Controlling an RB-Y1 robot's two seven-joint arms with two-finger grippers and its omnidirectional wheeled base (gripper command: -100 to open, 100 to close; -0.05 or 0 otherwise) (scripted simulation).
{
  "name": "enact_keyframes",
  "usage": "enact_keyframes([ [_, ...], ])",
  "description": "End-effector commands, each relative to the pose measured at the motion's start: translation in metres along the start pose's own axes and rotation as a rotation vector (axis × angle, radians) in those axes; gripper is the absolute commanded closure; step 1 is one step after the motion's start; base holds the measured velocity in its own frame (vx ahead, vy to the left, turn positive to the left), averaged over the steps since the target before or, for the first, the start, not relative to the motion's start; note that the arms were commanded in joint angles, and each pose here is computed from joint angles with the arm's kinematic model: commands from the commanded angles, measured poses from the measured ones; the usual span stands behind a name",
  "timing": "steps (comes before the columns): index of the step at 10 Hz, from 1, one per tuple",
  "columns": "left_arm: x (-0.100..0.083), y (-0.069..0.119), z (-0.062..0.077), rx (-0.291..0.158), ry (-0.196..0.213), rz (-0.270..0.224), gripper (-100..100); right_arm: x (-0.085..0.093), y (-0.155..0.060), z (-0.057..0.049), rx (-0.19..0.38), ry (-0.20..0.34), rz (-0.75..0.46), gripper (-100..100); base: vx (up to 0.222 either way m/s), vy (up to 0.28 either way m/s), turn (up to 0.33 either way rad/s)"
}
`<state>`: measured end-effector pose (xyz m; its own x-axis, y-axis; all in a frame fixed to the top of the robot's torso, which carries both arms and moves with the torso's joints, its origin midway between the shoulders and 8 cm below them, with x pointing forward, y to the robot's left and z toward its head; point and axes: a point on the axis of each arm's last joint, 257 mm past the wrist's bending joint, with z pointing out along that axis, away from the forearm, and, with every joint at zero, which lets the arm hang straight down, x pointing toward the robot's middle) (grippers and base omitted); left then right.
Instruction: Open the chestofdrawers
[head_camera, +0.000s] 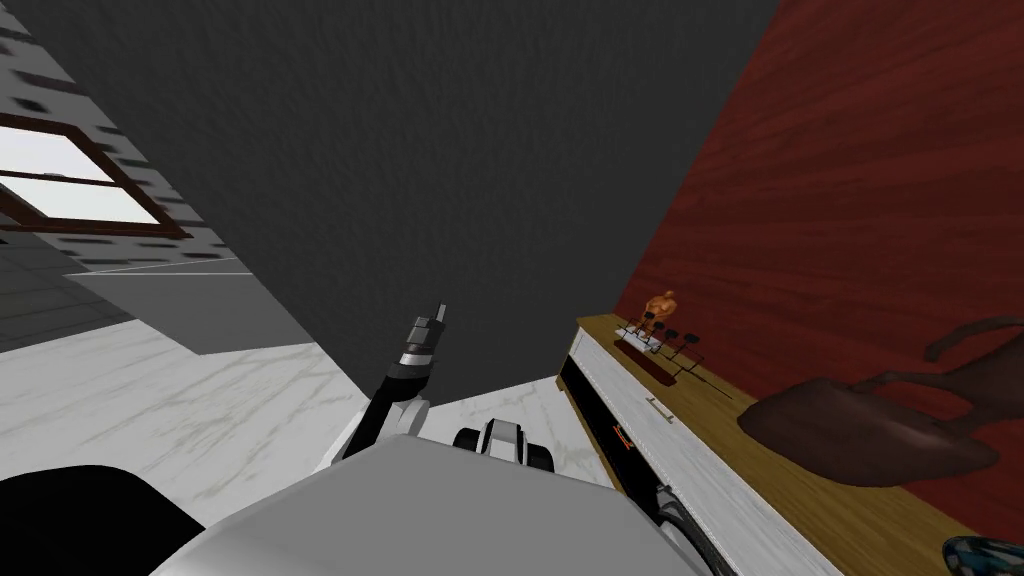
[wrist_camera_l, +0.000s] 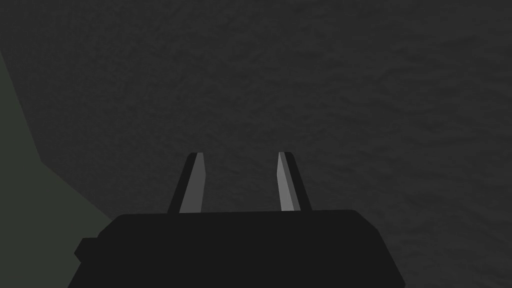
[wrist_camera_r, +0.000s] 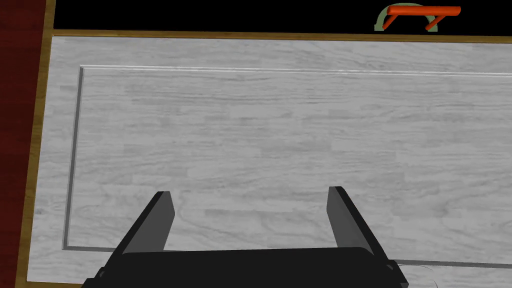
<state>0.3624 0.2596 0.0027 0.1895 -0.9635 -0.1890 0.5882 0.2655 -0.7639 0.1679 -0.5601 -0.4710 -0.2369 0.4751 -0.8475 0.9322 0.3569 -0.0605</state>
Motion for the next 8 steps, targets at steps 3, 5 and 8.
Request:
enact_keyframes([
  [3,0.0,0.0,0.0,0.0,0.0,0.0,0,0.001,-0.047,0.003,0.152,-0.04,-0.092,-100,0.027,-0.02,0.161],
  [5,0.0,0.0,0.0,0.0,0.0,0.0,0,0.0,-0.073,0.003,0.235,-0.065,-0.151,-100,0.043,-0.029,0.196],
  [8,0.0,0.0,0.0,0.0,0.0,0.0,0,-0.007,-0.109,-0.002,0.354,-0.118,-0.246,-100,0.039,-0.029,0.232],
])
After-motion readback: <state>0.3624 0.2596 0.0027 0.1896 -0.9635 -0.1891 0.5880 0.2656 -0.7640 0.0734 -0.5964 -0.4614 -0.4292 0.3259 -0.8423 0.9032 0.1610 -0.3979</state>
